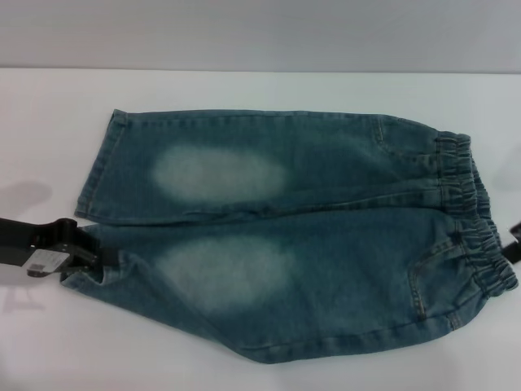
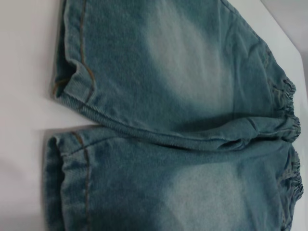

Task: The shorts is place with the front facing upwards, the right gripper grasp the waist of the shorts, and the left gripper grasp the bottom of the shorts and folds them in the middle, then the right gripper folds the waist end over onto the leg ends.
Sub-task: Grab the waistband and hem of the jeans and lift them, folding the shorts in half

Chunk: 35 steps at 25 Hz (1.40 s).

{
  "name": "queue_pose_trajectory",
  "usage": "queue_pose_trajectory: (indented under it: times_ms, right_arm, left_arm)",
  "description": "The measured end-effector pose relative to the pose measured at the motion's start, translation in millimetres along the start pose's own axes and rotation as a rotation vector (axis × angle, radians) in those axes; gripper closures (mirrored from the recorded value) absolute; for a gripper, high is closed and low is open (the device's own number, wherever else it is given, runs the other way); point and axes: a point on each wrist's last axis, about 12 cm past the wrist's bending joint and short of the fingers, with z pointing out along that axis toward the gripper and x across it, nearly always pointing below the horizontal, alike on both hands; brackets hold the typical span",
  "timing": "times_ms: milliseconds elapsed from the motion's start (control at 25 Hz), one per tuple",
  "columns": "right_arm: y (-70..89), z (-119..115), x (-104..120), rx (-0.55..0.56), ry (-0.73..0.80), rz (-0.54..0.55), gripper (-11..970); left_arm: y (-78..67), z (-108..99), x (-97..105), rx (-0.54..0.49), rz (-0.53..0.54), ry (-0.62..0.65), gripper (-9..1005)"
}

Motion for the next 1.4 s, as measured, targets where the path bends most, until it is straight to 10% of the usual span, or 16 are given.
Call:
queue_pose_trajectory:
  times_ms: [1400]
  right_arm:
    - [1.5,39.4,-4.3,0.073,0.213,-0.067,514]
  left_arm:
    - [0.9,9.9,2.0,0.001,-0.007,-0.008,943]
